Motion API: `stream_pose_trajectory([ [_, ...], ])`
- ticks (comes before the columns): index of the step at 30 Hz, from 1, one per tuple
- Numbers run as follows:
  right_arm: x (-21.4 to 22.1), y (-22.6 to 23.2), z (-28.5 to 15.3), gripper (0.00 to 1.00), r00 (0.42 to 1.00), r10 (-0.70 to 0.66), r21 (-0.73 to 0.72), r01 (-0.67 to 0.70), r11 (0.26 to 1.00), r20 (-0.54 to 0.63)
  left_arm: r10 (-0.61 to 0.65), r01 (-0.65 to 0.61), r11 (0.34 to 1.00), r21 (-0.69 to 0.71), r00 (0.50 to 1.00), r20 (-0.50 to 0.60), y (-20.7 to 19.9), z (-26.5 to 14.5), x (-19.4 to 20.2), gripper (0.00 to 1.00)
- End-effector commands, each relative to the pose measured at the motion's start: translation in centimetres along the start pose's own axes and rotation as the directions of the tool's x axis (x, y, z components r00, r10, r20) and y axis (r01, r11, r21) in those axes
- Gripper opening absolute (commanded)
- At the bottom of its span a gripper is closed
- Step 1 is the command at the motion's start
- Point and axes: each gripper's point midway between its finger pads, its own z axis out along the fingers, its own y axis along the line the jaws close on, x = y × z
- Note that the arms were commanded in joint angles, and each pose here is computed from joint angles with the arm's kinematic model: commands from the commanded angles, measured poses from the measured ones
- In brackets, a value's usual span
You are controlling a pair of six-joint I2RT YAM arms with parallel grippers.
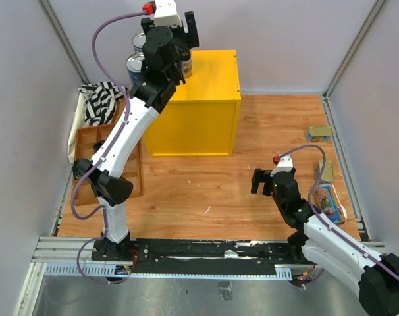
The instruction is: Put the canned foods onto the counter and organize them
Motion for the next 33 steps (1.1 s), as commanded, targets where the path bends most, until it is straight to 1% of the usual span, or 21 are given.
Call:
stream_pose_trajectory([
  [1, 0.0, -0.1, 0.2, 0.98, 1.0, -0.009, -0.001, 0.009, 1.0, 0.01, -0.055, 0.055, 0.998, 0.008, 0.991, 0.125, 0.3, -1.9, -6.2, 0.85],
  [9, -0.1, -0.2, 0.2, 0.98, 1.0, -0.013, 0.003, 0.013, 1.0, 0.008, -0.059, 0.052, 0.998, 0.046, 0.984, 0.166, -0.6, -4.6, -8.9, 0.85],
  [11, 0.0, -0.2, 0.2, 0.98, 1.0, -0.014, 0.007, 0.014, 1.0, 0.004, -0.068, 0.057, 0.996, 0.065, 0.983, 0.17, -0.8, -5.8, -9.5, 0.85],
  [12, -0.1, -0.3, 0.2, 0.98, 1.0, -0.015, 0.01, 0.015, 1.0, 0.003, -0.064, 0.052, 0.995, 0.082, 0.986, 0.155, -1.3, -6.4, -9.0, 0.85],
  [15, -0.2, -0.4, 0.1, 0.98, 1.0, -0.018, 0.021, 0.018, 1.0, -0.005, -0.085, 0.065, 0.987, 0.148, 0.987, 0.133, -2.3, -9.2, -9.2, 0.84],
  [19, -1.1, -0.5, -0.2, 0.98, 1.0, -0.018, 0.039, 0.019, 0.999, -0.025, -0.097, 0.083, 0.96, 0.268, 0.995, 0.039, -4.7, -13.5, -7.0, 0.82],
  [23, -1.9, -1.0, -1.2, 0.98, 0.996, 0.006, 0.094, 0.002, 0.996, -0.086, -0.141, 0.157, 0.912, 0.379, 0.988, -0.07, -6.3, -18.7, -4.3, 0.8],
  [25, -2.8, -1.3, -1.8, 0.98, 0.995, 0.007, 0.122, 0.005, 0.993, -0.098, -0.153, 0.188, 0.889, 0.418, 0.981, -0.118, -6.7, -21.2, -2.9, 0.79],
  [26, -3.5, -1.6, -2.2, 0.98, 0.995, 0.005, 0.142, 0.01, 0.99, -0.101, -0.154, 0.2, 0.878, 0.435, 0.978, -0.14, -6.9, -22.4, -2.2, 0.78],
  [30, -6.0, -4.4, -4.2, 0.98, 0.994, -0.019, 0.307, 0.051, 0.95, -0.108, -0.163, 0.256, 0.842, 0.474, 0.96, -0.228, -7.3, -26.5, 0.5, 0.77],
  [33, -7.4, -5.8, -5.7, 0.98, 0.987, -0.048, 0.386, 0.105, 0.916, -0.153, -0.173, 0.301, 0.814, 0.496, 0.942, -0.288, -7.5, -28.9, 2.4, 0.77],
])
